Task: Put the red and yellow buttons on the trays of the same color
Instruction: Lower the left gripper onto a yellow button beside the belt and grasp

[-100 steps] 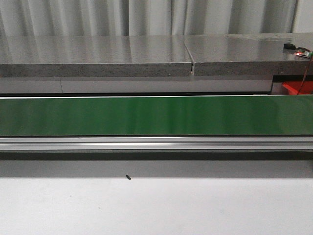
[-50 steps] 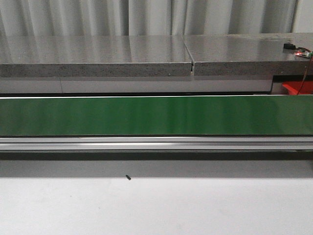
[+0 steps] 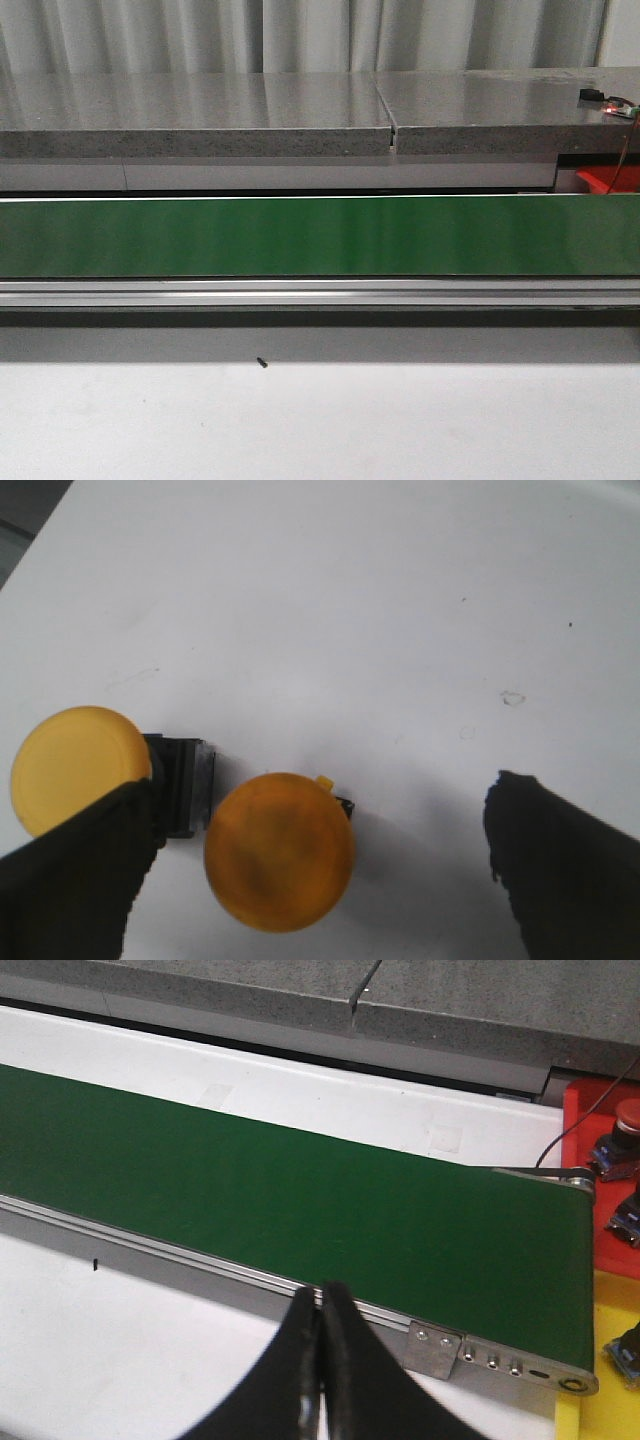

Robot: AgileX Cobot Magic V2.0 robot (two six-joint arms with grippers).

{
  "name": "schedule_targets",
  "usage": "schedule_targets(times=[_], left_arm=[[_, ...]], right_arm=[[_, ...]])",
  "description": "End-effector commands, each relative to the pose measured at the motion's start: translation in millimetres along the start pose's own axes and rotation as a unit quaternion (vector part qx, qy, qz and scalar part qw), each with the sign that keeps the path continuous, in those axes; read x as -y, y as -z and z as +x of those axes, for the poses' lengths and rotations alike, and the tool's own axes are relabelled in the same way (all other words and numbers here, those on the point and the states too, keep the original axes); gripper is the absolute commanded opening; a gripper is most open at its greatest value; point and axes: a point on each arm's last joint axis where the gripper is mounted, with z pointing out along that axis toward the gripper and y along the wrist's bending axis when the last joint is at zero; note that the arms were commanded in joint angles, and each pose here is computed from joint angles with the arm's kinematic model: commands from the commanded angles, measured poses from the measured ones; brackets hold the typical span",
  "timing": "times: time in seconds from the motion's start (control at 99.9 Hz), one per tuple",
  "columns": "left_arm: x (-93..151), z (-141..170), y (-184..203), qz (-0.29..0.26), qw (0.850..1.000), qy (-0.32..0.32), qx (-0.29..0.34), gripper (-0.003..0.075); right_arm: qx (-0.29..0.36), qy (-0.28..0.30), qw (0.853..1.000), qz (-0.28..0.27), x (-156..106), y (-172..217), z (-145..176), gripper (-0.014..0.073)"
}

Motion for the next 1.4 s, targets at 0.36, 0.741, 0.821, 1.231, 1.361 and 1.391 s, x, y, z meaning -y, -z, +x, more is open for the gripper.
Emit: schedule_targets(times=[0.36, 0.741, 0.821, 1.231, 1.361, 1.391], left_arm=[[3, -28, 29, 0.019, 0.996, 0.004, 0.087, 0.0640], [3, -29, 27, 0.021, 0.995, -0.001, 0.094, 0.0640], [4, -28, 24, 0.021, 0.996, -0.001, 0.091, 0.0640], [5, -25, 8, 0.017, 0.997, -0.002, 0.072, 0.0640], [5, -25, 8, 0.017, 0.997, -0.002, 0.071, 0.0640], [5, -25, 8, 0.017, 0.997, -0.002, 0.071, 0.0640]], right_arm=[[0.041, -0.002, 0.999, 0.010, 1, 3, -12, -0.0068], [0.041, -0.002, 0.999, 0.010, 1, 3, -12, -0.0068], [0.041, -0.002, 0.999, 0.010, 1, 3, -12, -0.0068], [0.041, -0.002, 0.999, 0.010, 1, 3, -12, -0.0068], [0.041, -0.002, 0.999, 0.010, 1, 3, -12, -0.0068], [0.041, -0.002, 0.999, 0.010, 1, 3, -12, -0.0068]])
